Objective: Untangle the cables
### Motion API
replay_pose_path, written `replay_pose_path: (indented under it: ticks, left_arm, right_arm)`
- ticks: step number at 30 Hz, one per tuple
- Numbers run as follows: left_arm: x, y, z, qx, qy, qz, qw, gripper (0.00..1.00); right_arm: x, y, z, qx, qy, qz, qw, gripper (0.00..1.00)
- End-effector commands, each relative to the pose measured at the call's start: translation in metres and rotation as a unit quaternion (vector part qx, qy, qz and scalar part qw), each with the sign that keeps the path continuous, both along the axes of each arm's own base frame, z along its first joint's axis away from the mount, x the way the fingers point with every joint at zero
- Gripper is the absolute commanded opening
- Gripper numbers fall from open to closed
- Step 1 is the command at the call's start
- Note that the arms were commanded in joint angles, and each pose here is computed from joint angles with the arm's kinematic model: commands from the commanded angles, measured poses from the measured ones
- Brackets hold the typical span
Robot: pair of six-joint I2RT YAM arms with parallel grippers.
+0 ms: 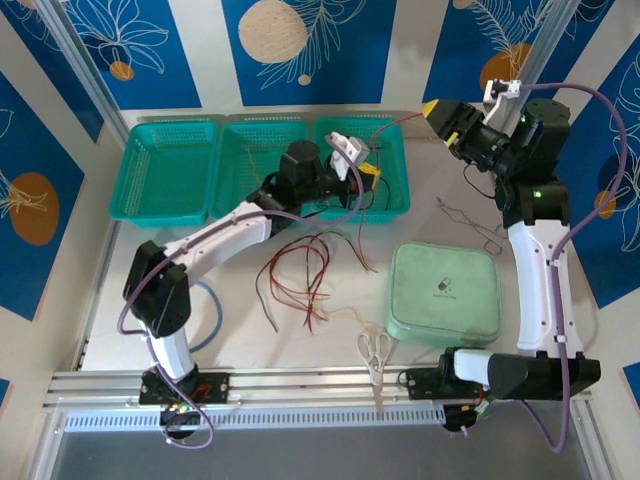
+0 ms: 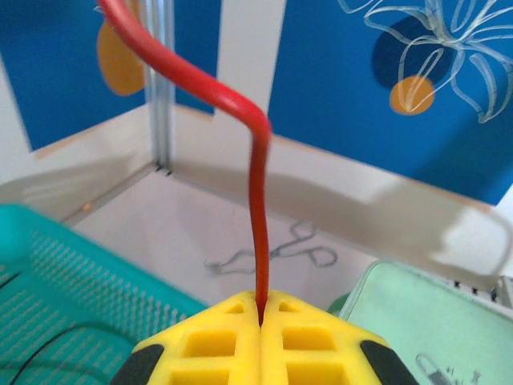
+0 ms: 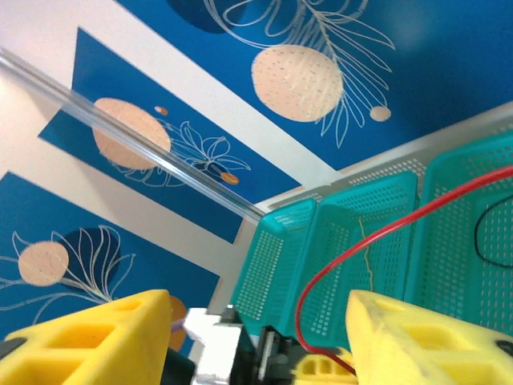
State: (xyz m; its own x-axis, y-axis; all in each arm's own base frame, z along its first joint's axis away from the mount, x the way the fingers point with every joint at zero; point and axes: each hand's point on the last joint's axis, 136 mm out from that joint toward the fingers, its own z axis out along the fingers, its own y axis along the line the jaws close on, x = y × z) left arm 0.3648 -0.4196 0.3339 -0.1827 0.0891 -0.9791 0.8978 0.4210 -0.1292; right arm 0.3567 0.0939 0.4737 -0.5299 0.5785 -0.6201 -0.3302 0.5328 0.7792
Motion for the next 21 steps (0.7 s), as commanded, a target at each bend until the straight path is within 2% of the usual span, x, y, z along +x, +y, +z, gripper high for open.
replay_pose_path:
  ticks: [1, 8, 12, 17, 21]
  left_arm:
    - [0.009, 0.059, 0.043, 0.024, -0.014, 0.070, 0.997, 0.00]
    - [0.037, 0.170, 0.092, 0.052, -0.069, 0.209, 0.974, 0.00]
    - [0.056, 0.236, 0.124, 0.065, -0.109, 0.293, 0.948, 0.00]
    - [0.083, 0.290, 0.148, 0.077, -0.134, 0.364, 0.918, 0.00]
    - [0.106, 0.333, 0.161, 0.102, -0.161, 0.432, 0.881, 0.00]
  right_arm:
    - [-0.004, -0.001, -0.006, 0.008, 0.012, 0.013, 1.000, 0.63]
    - [-0.005, -0.005, -0.014, 0.007, 0.019, 0.006, 1.000, 0.65]
    - [-0.008, -0.001, -0.017, 0.009, 0.029, 0.015, 0.999, 0.64]
    - [-0.013, 0.000, -0.024, 0.001, 0.035, 0.014, 0.999, 0.64]
    - [-0.014, -0.001, -0.026, -0.003, 0.037, 0.013, 0.999, 0.64]
